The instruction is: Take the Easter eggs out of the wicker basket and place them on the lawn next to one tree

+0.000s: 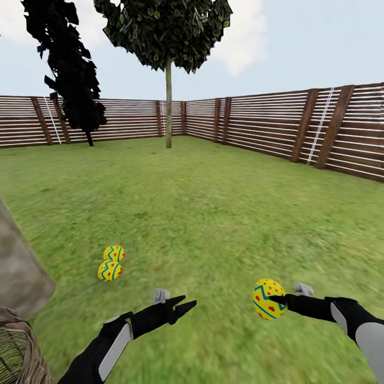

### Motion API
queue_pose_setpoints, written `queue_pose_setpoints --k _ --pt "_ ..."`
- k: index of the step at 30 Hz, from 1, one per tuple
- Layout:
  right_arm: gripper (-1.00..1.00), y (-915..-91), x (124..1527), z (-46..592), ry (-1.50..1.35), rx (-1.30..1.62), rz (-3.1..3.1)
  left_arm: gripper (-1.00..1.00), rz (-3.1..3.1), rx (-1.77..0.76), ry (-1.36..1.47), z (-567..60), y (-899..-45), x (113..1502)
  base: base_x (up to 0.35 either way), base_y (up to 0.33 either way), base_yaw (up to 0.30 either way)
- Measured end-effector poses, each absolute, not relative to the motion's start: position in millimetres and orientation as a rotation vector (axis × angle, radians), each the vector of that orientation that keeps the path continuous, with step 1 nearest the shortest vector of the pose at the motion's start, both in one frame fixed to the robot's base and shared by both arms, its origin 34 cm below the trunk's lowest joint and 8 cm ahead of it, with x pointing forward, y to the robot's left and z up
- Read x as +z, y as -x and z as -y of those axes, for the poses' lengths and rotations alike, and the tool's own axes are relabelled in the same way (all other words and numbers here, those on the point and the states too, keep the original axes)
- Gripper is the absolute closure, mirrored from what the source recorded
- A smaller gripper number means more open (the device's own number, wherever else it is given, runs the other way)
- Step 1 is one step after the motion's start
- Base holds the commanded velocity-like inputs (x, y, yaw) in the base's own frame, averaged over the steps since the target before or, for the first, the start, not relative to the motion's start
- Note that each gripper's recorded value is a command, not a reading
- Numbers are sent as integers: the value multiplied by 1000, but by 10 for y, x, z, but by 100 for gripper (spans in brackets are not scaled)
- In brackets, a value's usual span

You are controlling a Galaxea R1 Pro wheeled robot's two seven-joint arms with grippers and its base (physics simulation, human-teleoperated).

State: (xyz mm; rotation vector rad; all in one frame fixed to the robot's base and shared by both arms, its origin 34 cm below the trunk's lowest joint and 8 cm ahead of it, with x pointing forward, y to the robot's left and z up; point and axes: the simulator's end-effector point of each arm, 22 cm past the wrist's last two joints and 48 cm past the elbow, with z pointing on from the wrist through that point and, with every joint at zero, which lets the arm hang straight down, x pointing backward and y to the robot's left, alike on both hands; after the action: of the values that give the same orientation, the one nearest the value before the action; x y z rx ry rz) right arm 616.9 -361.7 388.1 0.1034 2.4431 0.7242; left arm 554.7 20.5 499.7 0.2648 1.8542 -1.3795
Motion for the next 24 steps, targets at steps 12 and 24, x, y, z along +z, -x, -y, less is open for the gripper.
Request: queue_pose_setpoints --k 12,24 --pt "100 -6173 3937 3637 -167 749 -2403 -100 -1853 -1385 -299 -92 -5489 5037 225 -116 -257" --pt "100 -6204 3886 3778 -188 639 -2419 -100 -2046 -883 -152 -754 -5978 4397 86 -47 -252"
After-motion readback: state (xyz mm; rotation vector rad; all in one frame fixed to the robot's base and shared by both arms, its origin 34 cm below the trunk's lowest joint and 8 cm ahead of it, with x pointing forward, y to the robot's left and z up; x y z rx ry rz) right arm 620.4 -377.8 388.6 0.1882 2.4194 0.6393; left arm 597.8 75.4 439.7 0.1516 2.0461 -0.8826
